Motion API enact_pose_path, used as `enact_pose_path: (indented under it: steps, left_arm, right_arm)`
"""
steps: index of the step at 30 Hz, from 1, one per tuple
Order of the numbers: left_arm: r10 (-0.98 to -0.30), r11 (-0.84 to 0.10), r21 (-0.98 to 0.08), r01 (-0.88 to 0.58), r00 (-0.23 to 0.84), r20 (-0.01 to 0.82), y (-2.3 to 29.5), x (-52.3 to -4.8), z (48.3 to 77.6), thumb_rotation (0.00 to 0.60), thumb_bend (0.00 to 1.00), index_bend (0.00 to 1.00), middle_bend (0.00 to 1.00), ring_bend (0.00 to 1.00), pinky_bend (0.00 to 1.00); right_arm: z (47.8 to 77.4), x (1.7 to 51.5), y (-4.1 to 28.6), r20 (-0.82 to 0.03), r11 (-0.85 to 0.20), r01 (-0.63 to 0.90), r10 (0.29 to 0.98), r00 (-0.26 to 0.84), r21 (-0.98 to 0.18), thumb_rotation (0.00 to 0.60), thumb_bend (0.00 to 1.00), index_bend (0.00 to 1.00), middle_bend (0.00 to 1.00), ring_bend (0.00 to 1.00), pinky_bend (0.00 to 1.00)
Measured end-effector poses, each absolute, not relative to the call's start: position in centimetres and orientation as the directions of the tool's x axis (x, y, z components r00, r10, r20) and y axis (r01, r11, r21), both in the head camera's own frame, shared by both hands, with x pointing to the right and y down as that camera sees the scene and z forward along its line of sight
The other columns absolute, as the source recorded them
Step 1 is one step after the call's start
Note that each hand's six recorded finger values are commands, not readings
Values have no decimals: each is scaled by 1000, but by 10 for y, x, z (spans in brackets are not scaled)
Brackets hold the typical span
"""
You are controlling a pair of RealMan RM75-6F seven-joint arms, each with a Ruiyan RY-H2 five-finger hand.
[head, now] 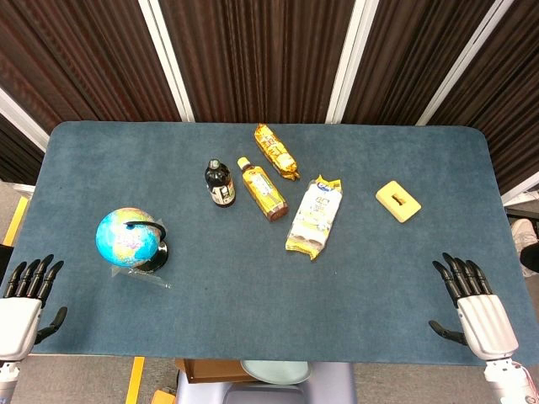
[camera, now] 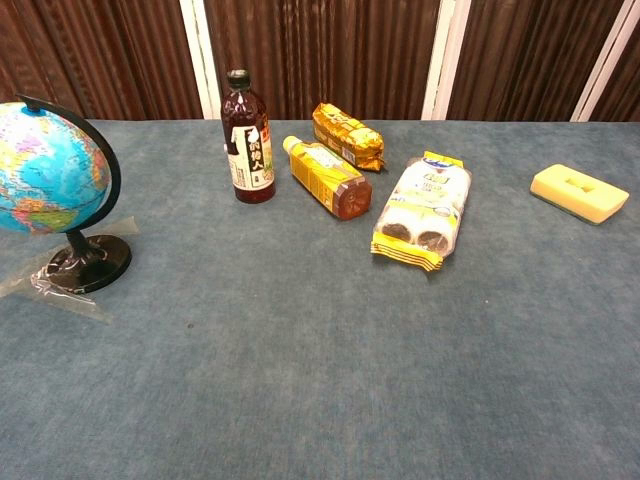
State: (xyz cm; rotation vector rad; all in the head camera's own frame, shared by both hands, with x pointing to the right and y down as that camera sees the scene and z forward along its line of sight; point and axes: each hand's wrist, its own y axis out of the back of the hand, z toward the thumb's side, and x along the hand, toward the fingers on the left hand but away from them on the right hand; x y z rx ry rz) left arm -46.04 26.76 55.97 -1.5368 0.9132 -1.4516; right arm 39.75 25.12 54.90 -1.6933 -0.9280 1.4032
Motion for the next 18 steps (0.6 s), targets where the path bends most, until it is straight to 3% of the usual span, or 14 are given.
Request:
enact_pose_path:
  steps: [8,12,18]
  left_arm:
    - [-920,-388,-917,-96,103,378,264,-453,560,600,362,0,0,0,0]
    - [-929,-370,-882,-290,116,351,256,-443,564,600,364,0,0,0,0]
    - [-939,-335,-751,-569,137,315,225,-412,578,600,347,0,0,0,0]
  right_arm:
    - [543,396,253,-442,-459,88,883,160,-884,600,187,0,0,0,0]
    - [538,397,254,-427,-447,107,889,166,-888,600,187,0,0,0,0]
    - [537,395,255,-435,-460,119,880,190,-880,600,187,0,0,0,0]
